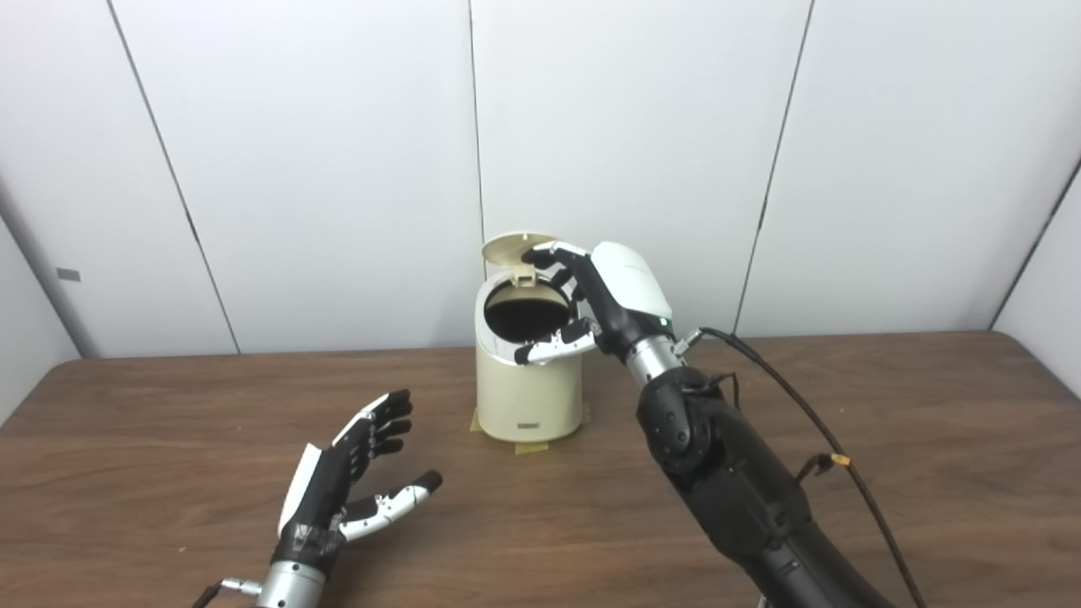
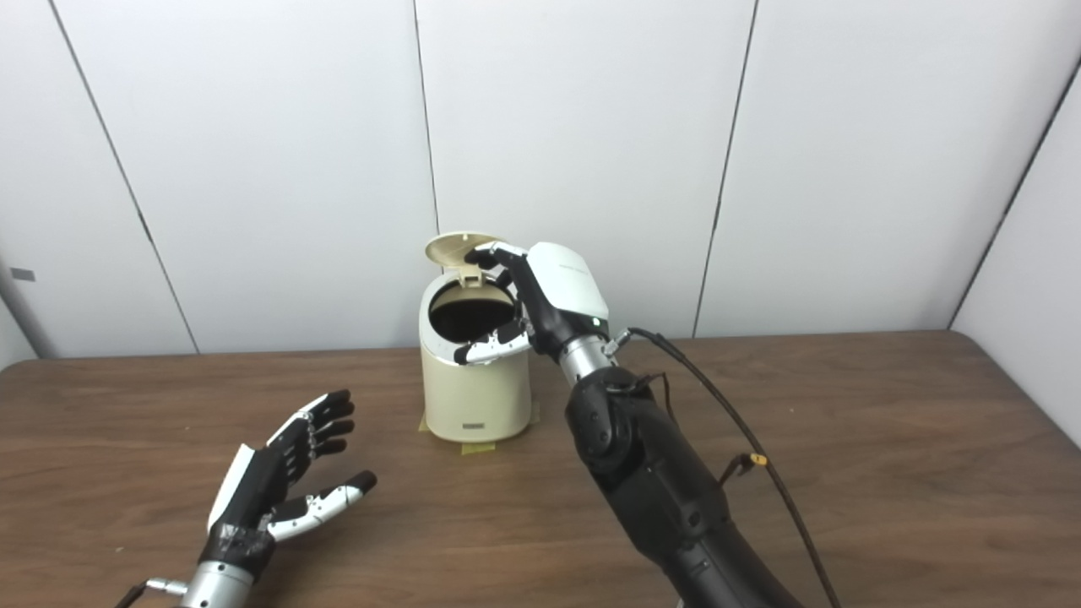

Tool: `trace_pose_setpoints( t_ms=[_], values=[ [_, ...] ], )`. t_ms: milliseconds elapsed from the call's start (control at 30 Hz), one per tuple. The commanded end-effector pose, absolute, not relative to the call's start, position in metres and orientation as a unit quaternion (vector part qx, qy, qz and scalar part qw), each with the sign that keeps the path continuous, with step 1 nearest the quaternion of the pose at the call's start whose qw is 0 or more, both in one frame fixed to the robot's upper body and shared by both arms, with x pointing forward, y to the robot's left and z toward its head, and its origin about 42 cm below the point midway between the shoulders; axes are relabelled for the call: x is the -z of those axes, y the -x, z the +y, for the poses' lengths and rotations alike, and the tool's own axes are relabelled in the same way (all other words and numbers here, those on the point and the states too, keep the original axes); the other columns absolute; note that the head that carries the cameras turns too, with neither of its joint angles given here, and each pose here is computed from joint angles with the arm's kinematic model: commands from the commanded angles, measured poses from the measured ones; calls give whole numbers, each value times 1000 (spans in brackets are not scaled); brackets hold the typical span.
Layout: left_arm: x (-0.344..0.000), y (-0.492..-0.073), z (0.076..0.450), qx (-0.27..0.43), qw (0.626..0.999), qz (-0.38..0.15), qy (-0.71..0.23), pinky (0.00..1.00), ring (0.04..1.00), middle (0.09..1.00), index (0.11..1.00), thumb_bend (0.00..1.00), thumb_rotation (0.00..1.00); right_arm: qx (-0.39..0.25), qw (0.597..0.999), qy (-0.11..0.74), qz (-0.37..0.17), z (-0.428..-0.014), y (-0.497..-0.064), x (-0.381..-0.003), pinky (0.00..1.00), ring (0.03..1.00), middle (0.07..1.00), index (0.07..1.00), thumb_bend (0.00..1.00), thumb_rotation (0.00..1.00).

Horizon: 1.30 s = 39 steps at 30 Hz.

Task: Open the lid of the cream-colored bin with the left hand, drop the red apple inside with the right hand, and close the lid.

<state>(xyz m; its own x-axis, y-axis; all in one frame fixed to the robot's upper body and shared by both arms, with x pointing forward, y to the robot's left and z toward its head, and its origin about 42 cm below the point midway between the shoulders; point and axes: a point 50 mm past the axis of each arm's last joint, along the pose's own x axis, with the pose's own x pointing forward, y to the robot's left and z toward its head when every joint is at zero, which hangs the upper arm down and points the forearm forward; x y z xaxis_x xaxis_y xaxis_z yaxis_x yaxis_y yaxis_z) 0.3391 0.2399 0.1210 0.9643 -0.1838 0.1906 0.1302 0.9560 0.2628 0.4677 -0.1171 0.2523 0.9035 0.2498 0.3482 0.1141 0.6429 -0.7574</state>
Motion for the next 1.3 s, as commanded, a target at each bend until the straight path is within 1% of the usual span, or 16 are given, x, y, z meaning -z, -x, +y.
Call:
trace_pose_setpoints(
  t_ms=[0, 100, 233, 300, 433, 500, 567, 633, 700, 733, 833, 900, 967, 1067, 1200, 1267],
  values=[
    [-106, -332, 229, 85, 985, -102, -113, 794, 837, 867, 875, 658, 90, -31, 884, 381, -269, -113, -463, -270, 506, 619, 694, 719, 807, 206],
    [-106, -332, 229, 85, 984, -103, -117, 800, 838, 867, 877, 655, 101, 6, 894, 327, -307, -122, -452, -272, 447, 556, 639, 662, 821, 150],
    [-107, -332, 229, 84, 984, -104, -115, 812, 841, 870, 877, 648, 97, 80, 902, 252, -341, -146, -436, -272, 356, 478, 604, 631, 792, 140],
    [-107, -333, 229, 84, 984, -105, -116, 825, 839, 867, 874, 647, 91, 94, 913, 195, -345, -161, -428, -269, 339, 460, 607, 631, 757, 106],
    [-107, -334, 229, 83, 984, -107, -117, 826, 833, 865, 873, 645, 86, 101, 937, 81, -325, -191, -416, -252, 357, 455, 562, 641, 720, 141],
    [-107, -334, 229, 83, 984, -108, -115, 810, 831, 865, 872, 645, 83, 92, 947, 53, -303, -205, -408, -236, 363, 457, 573, 662, 717, 138],
    [-107, -334, 229, 82, 984, -108, -114, 790, 827, 863, 871, 645, 83, 63, 957, 55, -278, -215, -396, -221, 370, 475, 606, 673, 712, 157],
    [-108, -334, 228, 82, 984, -109, -114, 767, 822, 863, 873, 642, 76, 15, 964, 67, -255, -221, -385, -207, 413, 526, 652, 687, 723, 246],
    [-109, -334, 228, 82, 985, -110, -109, 759, 822, 865, 875, 643, 71, -34, 972, 63, -224, -225, -373, -192, 491, 605, 700, 706, 750, 291],
    [-110, -334, 227, 82, 985, -111, -107, 757, 822, 866, 877, 644, 73, -51, 974, 61, -211, -225, -368, -185, 514, 627, 714, 715, 766, 310],
    [-111, -334, 226, 81, 985, -115, -103, 742, 818, 865, 878, 651, 83, -84, 978, 51, -186, -226, -361, -171, 528, 672, 769, 753, 776, 338],
    [-112, -333, 225, 80, 984, -120, -101, 721, 814, 864, 877, 650, 88, -91, 980, 45, -174, -227, -358, -163, 563, 703, 810, 805, 800, 367],
    [-113, -333, 225, 80, 984, -123, -101, 710, 814, 867, 879, 651, 96, -92, 980, 36, -170, -228, -357, -158, 585, 721, 825, 829, 804, 376],
    [-116, -333, 226, 78, 983, -128, -103, 699, 810, 867, 881, 660, 117, -85, 982, 24, -169, -231, -357, -151, 601, 739, 838, 852, 801, 370],
    [-123, -334, 227, 72, 983, -135, -103, 712, 812, 861, 883, 693, 185, -68, 983, 6, -168, -234, -357, -145, 612, 748, 840, 860, 826, 379],
    [-134, -339, 230, 76, 981, -143, -105, 723, 819, 867, 891, 718, 222, -61, 984, 5, -167, -237, -359, -142, 619, 752, 839, 861, 852, 422]
  ],
)
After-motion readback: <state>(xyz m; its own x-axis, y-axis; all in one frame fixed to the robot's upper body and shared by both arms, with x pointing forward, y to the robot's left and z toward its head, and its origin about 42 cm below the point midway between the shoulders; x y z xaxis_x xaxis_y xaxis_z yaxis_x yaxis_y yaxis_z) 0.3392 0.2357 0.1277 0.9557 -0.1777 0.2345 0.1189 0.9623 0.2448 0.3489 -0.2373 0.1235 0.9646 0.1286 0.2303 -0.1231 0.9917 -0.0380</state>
